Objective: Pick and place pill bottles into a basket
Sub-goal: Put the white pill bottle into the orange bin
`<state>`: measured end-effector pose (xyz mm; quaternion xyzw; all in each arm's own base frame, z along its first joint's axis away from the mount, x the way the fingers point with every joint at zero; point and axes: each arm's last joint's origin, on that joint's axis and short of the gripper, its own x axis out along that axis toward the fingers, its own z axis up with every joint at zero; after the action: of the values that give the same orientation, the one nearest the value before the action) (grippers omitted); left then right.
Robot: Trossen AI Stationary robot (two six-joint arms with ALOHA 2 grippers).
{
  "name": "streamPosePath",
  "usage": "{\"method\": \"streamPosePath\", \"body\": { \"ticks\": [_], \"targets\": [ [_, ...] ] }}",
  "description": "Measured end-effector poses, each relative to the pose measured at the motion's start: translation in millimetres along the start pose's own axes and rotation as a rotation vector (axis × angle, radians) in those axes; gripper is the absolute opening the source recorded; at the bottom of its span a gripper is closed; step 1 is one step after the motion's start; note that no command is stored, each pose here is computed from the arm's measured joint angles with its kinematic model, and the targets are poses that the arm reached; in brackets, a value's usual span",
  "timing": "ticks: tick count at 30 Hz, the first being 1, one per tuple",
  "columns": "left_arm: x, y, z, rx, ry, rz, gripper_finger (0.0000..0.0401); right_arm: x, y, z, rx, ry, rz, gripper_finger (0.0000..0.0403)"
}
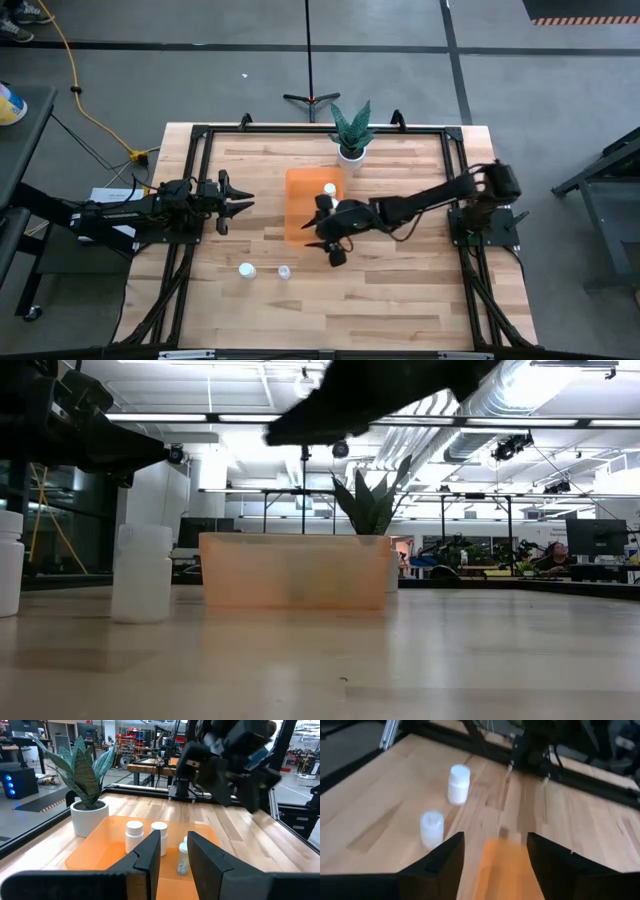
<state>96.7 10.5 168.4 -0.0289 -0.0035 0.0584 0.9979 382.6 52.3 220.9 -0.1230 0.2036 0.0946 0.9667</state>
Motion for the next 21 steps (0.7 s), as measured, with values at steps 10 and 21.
{"method": "streamPosePath", "body": {
  "ticks": [10,21],
  "targets": [
    [0,0,0,0.000,0.000,0.000,0.0133,-113,7,-57,0.090,-0.106,-0.115,0.0122],
    [0,0,0,0.000,0.000,0.000,0.0133,-230,22,-103,0.228,-0.384,-0.206,0.0060]
  ]
}}
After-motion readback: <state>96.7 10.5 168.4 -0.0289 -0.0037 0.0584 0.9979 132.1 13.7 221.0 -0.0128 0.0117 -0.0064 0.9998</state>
